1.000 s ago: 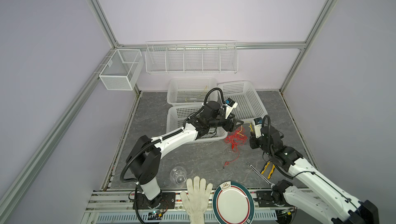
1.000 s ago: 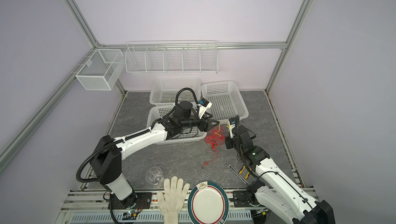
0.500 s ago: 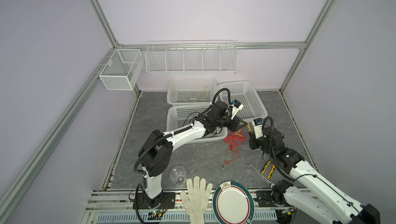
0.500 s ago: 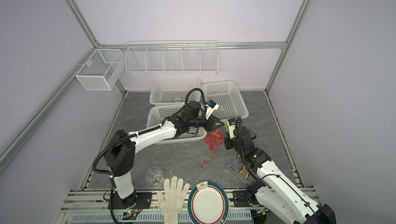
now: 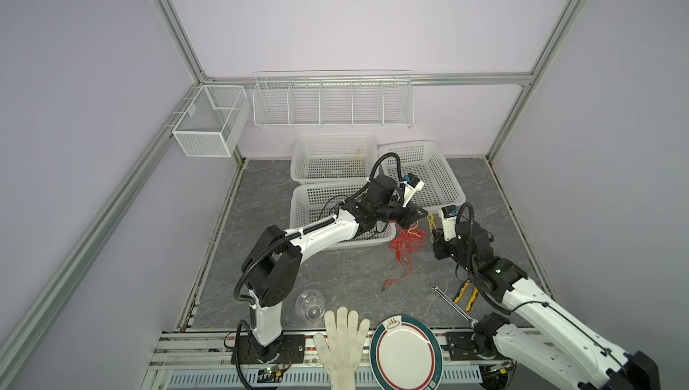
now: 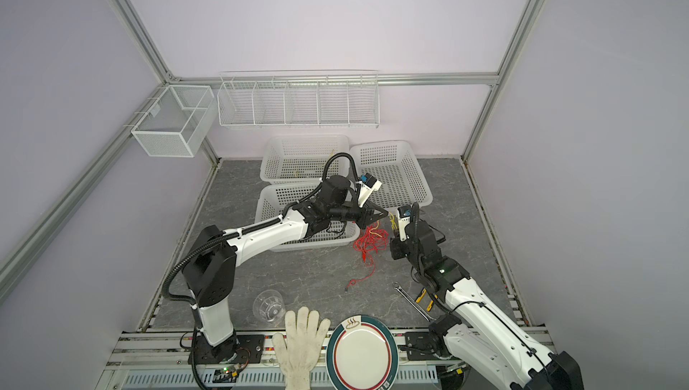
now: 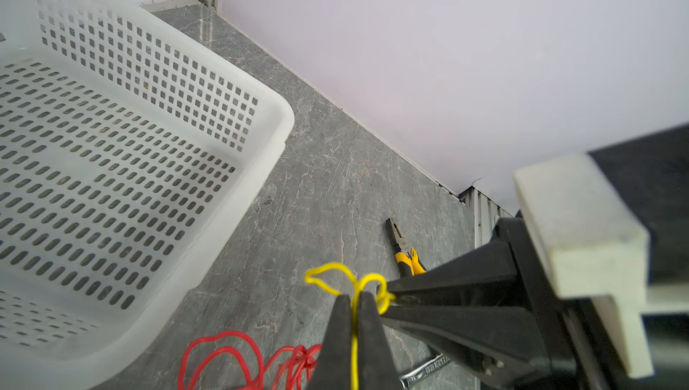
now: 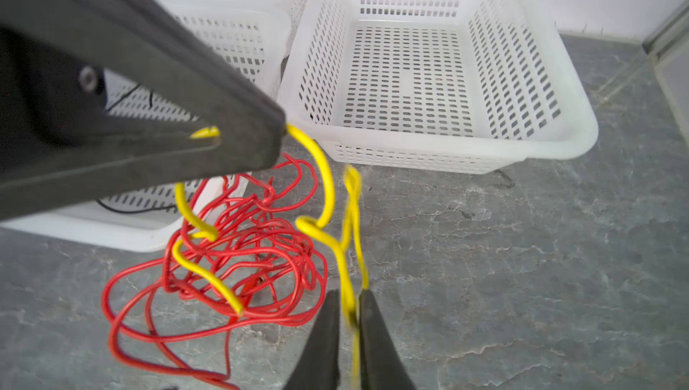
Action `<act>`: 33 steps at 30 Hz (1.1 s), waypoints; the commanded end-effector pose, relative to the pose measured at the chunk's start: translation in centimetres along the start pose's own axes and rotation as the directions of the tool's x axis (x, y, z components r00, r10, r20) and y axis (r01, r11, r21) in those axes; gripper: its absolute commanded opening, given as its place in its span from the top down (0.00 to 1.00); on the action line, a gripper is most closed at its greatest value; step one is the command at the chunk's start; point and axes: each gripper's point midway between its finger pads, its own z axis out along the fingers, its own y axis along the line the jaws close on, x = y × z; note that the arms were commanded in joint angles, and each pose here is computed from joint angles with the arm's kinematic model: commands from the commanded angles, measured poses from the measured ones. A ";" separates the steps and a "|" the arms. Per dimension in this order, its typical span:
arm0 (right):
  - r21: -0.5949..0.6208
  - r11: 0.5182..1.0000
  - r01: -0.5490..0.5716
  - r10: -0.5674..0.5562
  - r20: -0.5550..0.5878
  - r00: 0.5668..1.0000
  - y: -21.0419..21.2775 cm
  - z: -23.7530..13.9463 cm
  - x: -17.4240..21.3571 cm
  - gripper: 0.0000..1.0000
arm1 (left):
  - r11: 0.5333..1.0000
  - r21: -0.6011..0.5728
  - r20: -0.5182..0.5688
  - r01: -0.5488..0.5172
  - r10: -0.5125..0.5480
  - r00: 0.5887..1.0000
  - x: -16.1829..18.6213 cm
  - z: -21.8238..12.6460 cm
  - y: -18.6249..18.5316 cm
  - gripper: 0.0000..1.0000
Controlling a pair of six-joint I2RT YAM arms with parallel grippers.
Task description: Untangle the cables
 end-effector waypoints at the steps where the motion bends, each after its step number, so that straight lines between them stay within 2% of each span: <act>1: 0.028 0.999 -0.036 0.035 0.019 0.999 -0.4 -0.5 -0.9 0.70 | 1.000 -0.021 0.042 0.014 -0.013 0.999 -0.7 0.3 0.3 1.00; 7: -0.126 0.990 -0.069 0.072 0.020 0.997 1.9 -1.8 -0.7 0.55 | 0.988 -0.128 0.094 0.089 -0.077 0.993 -1.8 -0.1 2.1 1.00; 15: -0.317 0.943 -0.104 0.121 0.033 0.992 5.0 -2.6 -0.6 0.43 | 0.991 -0.063 0.126 0.117 -0.108 0.986 -2.5 0.2 1.0 1.00; 18: -0.322 0.940 -0.109 0.118 0.009 0.993 5.3 -1.8 -0.1 0.39 | 0.992 -0.034 0.138 0.119 -0.113 0.984 -3.1 0.0 0.3 1.00; 22: -0.297 0.948 -0.112 0.132 0.049 0.990 4.8 -1.1 -0.4 0.20 | 0.994 0.012 0.139 0.113 -0.114 0.984 -3.4 -0.1 -1.0 1.00; 24: -0.302 0.947 -0.107 0.137 0.079 0.987 4.9 -1.0 -0.8 0.17 | 0.994 0.020 0.140 0.108 -0.110 0.984 -3.5 -0.2 -1.5 1.00; 33: -0.258 0.962 -0.089 0.119 0.103 0.988 4.4 0.7 -1.3 0.18 | 0.989 0.096 0.144 0.115 -0.128 0.981 -3.9 0.0 -3.9 1.00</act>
